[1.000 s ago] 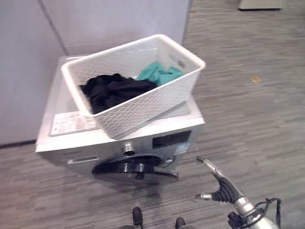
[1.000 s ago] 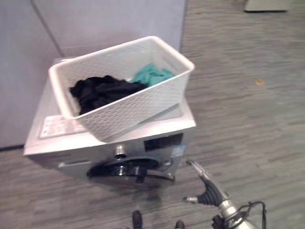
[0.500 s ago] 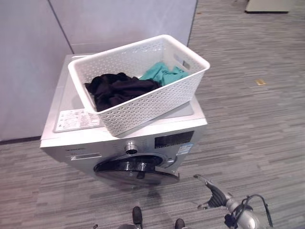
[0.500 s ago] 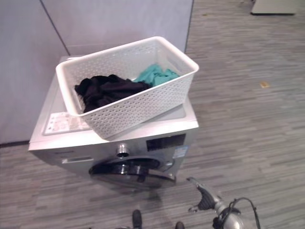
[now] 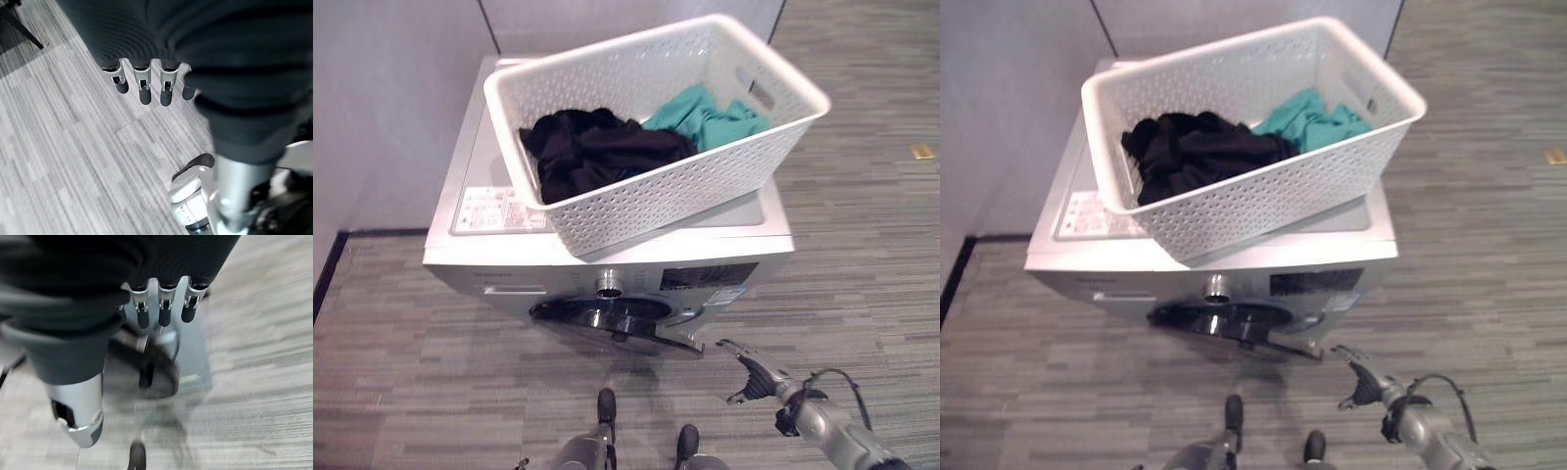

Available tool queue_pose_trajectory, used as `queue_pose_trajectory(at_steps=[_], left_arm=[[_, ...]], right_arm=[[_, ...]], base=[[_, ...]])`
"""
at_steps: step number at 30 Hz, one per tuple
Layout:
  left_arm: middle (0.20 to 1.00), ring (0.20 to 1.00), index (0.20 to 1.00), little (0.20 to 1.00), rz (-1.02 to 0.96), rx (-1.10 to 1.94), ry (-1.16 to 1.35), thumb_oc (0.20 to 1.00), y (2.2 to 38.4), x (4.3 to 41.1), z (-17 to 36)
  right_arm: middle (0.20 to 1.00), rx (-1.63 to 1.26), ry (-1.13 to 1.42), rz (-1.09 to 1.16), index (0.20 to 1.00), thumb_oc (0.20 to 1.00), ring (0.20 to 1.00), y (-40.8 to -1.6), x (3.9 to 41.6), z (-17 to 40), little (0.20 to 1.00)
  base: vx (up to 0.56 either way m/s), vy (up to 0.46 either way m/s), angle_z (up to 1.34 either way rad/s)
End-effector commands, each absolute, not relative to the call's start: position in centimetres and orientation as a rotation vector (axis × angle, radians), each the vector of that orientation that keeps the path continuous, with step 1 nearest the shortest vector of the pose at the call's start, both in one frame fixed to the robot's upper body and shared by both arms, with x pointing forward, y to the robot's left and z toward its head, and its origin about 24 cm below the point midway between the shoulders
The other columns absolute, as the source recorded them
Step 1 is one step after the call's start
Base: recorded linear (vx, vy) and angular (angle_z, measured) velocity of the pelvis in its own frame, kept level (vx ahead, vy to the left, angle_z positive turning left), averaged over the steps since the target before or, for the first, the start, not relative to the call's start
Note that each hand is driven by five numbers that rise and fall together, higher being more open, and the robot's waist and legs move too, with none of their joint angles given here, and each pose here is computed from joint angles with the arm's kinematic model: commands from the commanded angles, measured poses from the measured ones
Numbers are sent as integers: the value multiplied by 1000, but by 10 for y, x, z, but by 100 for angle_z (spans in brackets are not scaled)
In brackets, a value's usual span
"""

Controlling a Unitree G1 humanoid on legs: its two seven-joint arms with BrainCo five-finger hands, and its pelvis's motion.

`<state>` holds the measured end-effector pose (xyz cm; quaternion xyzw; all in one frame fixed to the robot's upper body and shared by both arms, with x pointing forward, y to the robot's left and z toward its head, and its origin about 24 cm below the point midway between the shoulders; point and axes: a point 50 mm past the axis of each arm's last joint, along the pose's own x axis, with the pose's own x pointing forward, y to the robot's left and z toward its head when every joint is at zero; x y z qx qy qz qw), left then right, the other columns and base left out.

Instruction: Grab the laundry basket,head to the washer,open it,put in the laundry and shut it.

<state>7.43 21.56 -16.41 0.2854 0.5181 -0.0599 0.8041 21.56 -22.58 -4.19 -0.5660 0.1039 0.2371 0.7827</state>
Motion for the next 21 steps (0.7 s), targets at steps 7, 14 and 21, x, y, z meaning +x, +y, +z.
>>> queue_pose_trajectory(at_steps=[7, 14, 21], left_arm=[[1000, 1000, 1000, 1000, -102, 609, 1026, 1000, 211, 106, -159], [1000, 1000, 1000, 1000, -97, 611, 1065, 1000, 213, 96, -161], [1000, 1000, 1000, 1000, -25, 561, 958, 1000, 200, 122, -154]], right_arm=[[1000, -1159, 3, 432, 1000, 1000, 1000, -199, 266, 0, 1000], [1000, -1083, -4, 440, 1000, 1000, 1000, -189, 265, -1, 1000], [1000, -715, 50, 549, 1000, 1000, 1000, -107, 249, -29, 1000]], base=[[-44, -23, 20], [1, -6, 1], [-8, -5, -1]])
